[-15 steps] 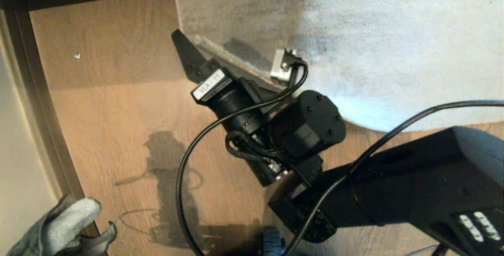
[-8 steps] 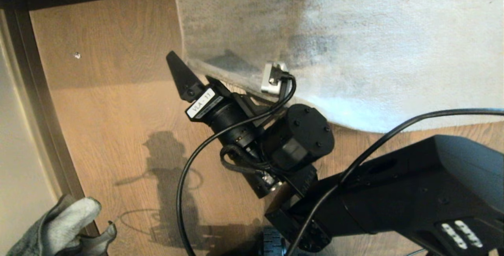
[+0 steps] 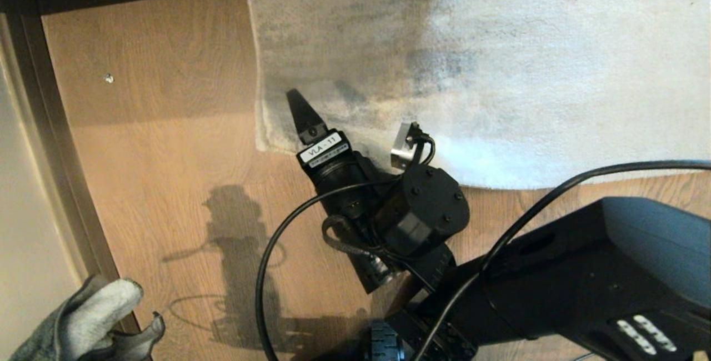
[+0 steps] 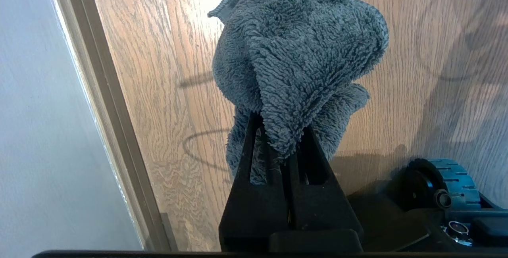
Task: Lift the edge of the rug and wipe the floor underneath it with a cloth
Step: Lift up the carpet
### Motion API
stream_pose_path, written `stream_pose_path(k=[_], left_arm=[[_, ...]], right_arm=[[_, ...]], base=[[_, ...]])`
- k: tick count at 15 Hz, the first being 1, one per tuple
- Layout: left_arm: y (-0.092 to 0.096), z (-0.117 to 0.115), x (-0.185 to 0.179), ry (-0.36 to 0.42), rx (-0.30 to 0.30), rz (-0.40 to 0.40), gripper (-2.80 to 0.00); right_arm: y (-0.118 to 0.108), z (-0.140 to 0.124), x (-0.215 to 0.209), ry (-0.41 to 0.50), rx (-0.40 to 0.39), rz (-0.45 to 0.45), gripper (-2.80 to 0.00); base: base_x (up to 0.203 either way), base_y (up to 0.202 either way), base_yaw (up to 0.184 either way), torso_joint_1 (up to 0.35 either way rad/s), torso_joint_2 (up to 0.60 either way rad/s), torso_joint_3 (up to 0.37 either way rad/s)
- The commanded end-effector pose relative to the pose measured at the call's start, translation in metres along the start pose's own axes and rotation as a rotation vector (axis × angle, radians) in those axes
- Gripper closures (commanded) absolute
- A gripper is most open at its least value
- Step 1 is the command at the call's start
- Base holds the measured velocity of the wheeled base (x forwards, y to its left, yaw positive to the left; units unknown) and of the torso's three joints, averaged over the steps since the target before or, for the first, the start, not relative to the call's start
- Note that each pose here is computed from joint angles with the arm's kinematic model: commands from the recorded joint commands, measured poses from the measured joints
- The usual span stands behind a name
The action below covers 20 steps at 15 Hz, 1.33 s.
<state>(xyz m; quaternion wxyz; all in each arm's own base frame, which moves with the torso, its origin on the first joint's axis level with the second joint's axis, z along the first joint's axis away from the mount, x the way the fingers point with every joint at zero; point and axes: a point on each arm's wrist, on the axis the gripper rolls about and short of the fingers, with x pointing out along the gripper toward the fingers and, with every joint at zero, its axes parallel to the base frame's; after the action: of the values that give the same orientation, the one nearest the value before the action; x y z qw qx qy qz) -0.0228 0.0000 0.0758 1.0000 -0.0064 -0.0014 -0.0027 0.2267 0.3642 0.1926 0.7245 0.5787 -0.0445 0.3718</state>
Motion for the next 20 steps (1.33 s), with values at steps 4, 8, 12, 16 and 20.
stream_pose_path(k=[4,8,12,16,20], left_arm=[[0.0,0.0,0.0,0.0,-0.001,-0.001,0.0],[0.0,0.0,0.0,-0.001,-0.001,-0.001,0.0],[0.0,0.0,0.0,0.0,-0.001,0.001,0.0],[0.0,0.0,0.0,0.0,-0.001,0.001,0.0],[0.0,0.0,0.0,0.0,0.001,0.001,0.0]], right_arm=[[-0.001,-0.002,-0.001,0.001,0.121,0.02,-2.8],[-0.013,-0.006,0.0,0.017,0.102,-0.023,-2.8],[-0.018,-0.008,-0.001,0.025,0.095,-0.037,0.0],[-0.023,-0.009,-0.001,0.024,0.091,-0.048,0.0],[-0.024,-0.009,-0.002,0.027,0.089,-0.053,0.0]], base=[[0.0,0.0,0.0,0.0,0.0,0.0],[0.0,0.0,0.0,0.0,0.0,0.0],[0.0,0.0,0.0,0.0,0.0,0.0],[0.0,0.0,0.0,0.0,0.0,0.0],[0.0,0.0,0.0,0.0,0.0,0.0]])
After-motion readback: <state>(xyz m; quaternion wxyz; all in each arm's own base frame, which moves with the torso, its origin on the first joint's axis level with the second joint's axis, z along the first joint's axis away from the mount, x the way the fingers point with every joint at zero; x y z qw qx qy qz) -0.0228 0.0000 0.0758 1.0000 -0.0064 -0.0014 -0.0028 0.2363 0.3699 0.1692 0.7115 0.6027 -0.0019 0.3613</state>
